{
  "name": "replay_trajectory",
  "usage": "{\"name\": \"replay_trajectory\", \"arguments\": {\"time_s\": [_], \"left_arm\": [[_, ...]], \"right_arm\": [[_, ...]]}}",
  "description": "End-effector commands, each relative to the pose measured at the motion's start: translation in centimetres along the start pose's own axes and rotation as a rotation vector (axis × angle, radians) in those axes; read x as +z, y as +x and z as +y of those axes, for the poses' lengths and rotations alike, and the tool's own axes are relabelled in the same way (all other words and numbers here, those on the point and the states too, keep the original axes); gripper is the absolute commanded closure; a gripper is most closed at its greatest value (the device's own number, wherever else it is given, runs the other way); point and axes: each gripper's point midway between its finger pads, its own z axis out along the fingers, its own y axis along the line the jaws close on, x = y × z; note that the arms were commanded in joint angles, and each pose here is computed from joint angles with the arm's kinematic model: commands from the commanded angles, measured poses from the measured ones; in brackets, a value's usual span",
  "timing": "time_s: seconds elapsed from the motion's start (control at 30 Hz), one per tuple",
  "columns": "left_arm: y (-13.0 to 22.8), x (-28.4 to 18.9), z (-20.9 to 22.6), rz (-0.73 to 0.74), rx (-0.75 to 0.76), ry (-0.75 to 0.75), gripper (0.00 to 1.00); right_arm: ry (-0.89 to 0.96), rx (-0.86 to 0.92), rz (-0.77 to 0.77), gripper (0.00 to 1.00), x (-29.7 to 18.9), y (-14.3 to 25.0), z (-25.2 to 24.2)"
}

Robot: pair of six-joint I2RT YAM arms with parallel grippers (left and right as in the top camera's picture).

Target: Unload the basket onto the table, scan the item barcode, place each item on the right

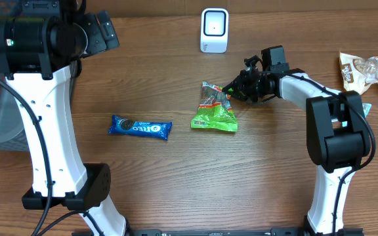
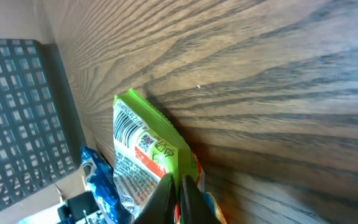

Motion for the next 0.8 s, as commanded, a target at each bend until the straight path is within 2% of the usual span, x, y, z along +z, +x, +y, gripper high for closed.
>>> {"name": "replay_trajectory", "arguments": {"time_s": [0.0,0.1,0.33,0.5,0.63,0.77], "left_arm": [[-0.1,-0.2,0.3,-0.008,0.006,-0.012,0.0],[-0.1,-0.2,0.3,-0.008,0.006,-0.012,0.0],[-0.1,-0.2,0.3,-0.008,0.006,-0.012,0.0],[-0.1,-0.2,0.3,-0.008,0.006,-0.012,0.0],[-0.1,-0.2,0.3,-0.008,0.006,-0.012,0.0],[-0.1,-0.2,0.3,-0.008,0.006,-0.012,0.0]], "right_arm": [[-0.007,-0.103,-0.044,0.96,-1.8,-0.9,1.9],[0.117,-0.19,-0.136,0.96,-4.3,-2.6,2.9],[0.735,-0.435,-0.506,0.96,-14.5,-8.2,5.9],[1.096,-0.635,-0.688,0.96,-18.6,-9.8,9.2],[1.26,-0.794,-0.758,0.96,-19.0,-10.3,12.0],[1.294,-0.948,-0.786,0.96,-17.6,-10.7,14.8]]}}
